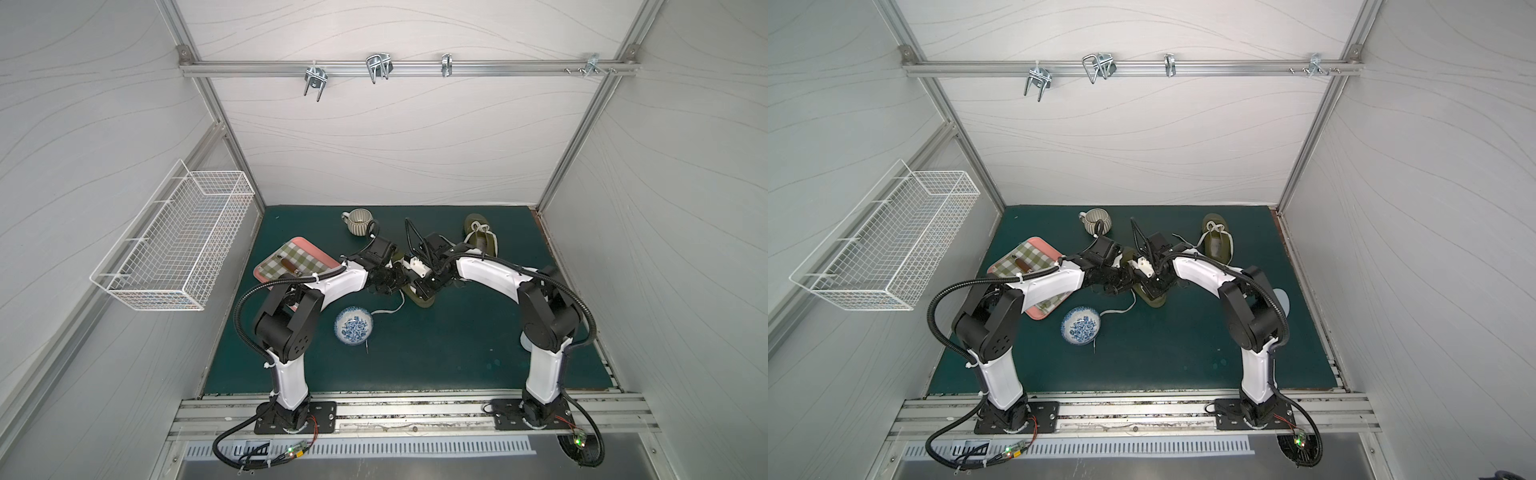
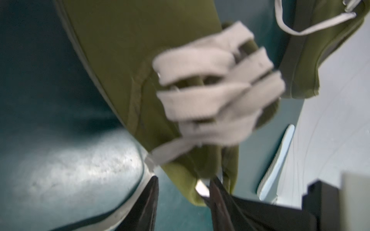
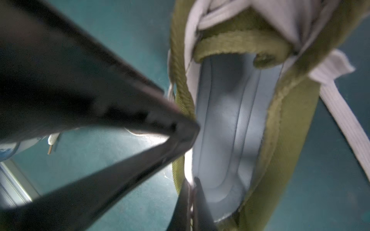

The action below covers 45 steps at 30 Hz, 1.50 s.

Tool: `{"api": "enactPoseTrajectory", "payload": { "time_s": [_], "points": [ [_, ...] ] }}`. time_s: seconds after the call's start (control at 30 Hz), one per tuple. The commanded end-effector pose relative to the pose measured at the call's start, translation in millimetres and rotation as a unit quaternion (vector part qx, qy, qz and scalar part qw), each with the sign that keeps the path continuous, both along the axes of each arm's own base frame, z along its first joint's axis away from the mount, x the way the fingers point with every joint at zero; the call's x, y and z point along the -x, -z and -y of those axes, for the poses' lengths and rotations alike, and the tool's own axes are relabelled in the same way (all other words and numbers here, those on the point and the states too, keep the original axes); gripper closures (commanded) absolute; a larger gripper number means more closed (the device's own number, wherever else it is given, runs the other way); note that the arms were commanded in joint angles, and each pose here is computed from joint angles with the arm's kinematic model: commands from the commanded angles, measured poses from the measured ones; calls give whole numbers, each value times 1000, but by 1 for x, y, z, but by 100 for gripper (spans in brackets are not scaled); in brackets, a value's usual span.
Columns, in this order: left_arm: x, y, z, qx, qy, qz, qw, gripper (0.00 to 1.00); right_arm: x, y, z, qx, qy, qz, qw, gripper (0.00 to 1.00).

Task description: Insert the insole into the shoe

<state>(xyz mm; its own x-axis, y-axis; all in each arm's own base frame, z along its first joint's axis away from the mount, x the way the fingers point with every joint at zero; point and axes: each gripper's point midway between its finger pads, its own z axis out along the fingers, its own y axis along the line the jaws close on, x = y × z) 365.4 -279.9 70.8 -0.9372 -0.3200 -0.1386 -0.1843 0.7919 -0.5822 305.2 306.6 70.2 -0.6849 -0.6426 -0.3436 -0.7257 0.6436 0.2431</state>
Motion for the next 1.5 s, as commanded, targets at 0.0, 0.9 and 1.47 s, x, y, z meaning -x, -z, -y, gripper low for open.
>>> {"api": "enactPoseTrajectory", "payload": {
  "time_s": [0.0, 0.9, 1.47],
  "points": [
    [-22, -11, 3, -11, -19, 34, 999, 57, 10, -8, -4, -17, -4, -13, 1000, 100],
    [12, -34, 9, 56, 72, -2, 996, 100, -15, 21, 14, 66, 31, -15, 997, 100],
    [5, -58, 9, 125, 64, 9, 990, 100, 11, -32, 17, 67, 32, 27, 997, 61]
  ]
}}
